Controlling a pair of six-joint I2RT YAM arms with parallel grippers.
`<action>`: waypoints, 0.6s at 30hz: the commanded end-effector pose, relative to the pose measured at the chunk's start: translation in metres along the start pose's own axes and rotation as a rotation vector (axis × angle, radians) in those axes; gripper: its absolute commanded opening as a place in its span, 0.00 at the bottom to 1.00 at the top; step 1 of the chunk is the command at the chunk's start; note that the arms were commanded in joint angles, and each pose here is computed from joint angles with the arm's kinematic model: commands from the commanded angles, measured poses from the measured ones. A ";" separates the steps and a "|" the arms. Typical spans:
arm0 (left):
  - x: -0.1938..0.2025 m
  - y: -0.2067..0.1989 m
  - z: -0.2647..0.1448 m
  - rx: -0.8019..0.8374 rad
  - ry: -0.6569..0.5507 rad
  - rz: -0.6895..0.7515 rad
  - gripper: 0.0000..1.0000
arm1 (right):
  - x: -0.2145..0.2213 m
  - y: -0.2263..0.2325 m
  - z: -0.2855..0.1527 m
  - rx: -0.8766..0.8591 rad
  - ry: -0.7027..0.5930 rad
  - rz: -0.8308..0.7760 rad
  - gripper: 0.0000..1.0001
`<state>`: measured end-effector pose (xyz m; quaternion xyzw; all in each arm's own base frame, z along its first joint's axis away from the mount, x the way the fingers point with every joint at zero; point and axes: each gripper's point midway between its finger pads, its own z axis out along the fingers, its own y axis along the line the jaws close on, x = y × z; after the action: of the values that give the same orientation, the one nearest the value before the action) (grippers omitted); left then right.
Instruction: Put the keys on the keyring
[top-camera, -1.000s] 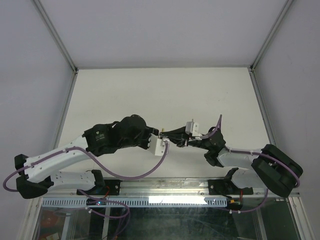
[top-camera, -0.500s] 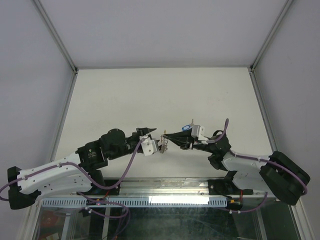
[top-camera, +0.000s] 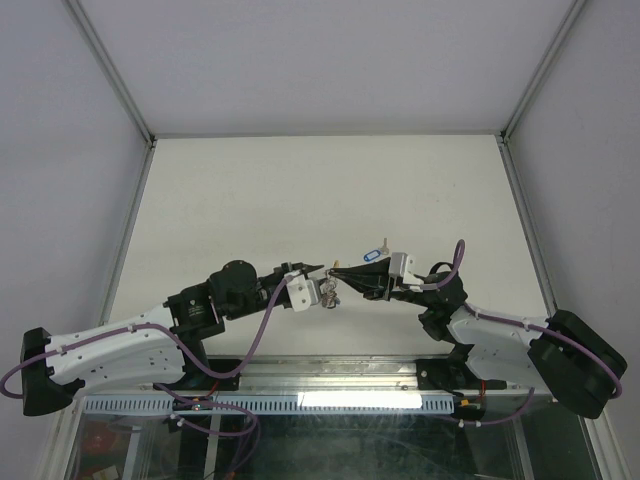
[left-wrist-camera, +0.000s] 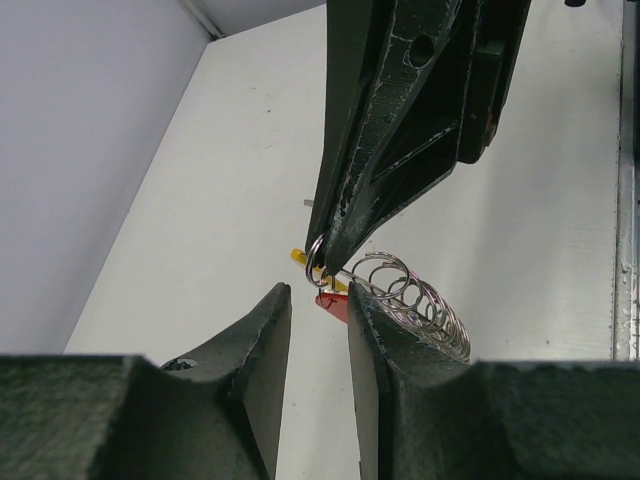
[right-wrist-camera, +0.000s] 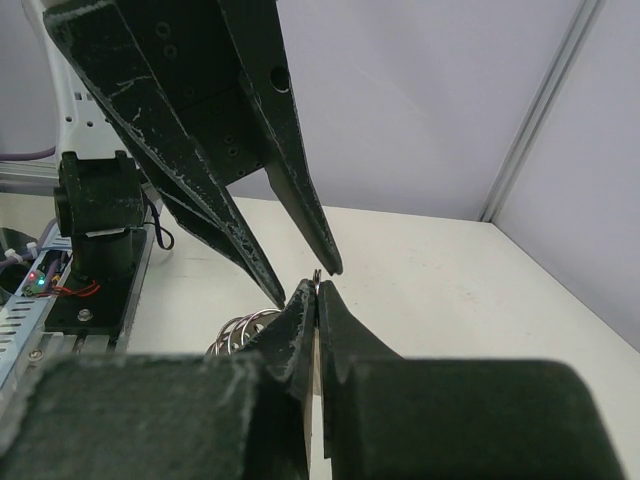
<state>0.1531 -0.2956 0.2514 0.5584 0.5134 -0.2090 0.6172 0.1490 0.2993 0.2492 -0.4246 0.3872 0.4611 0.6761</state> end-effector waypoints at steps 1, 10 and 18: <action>-0.010 0.002 0.003 -0.010 -0.045 0.002 0.27 | -0.024 -0.001 0.002 -0.003 -0.076 -0.047 0.00; -0.001 0.000 0.005 -0.007 -0.014 0.018 0.18 | -0.028 0.001 0.003 -0.019 -0.087 -0.053 0.00; -0.001 0.003 0.007 -0.015 -0.005 0.027 0.14 | -0.030 0.003 0.002 -0.026 -0.090 -0.047 0.00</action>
<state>0.1551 -0.2978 0.2353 0.5737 0.5179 -0.1972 0.6031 0.1435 0.2988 0.2518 -0.4311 0.3780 0.4668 0.6734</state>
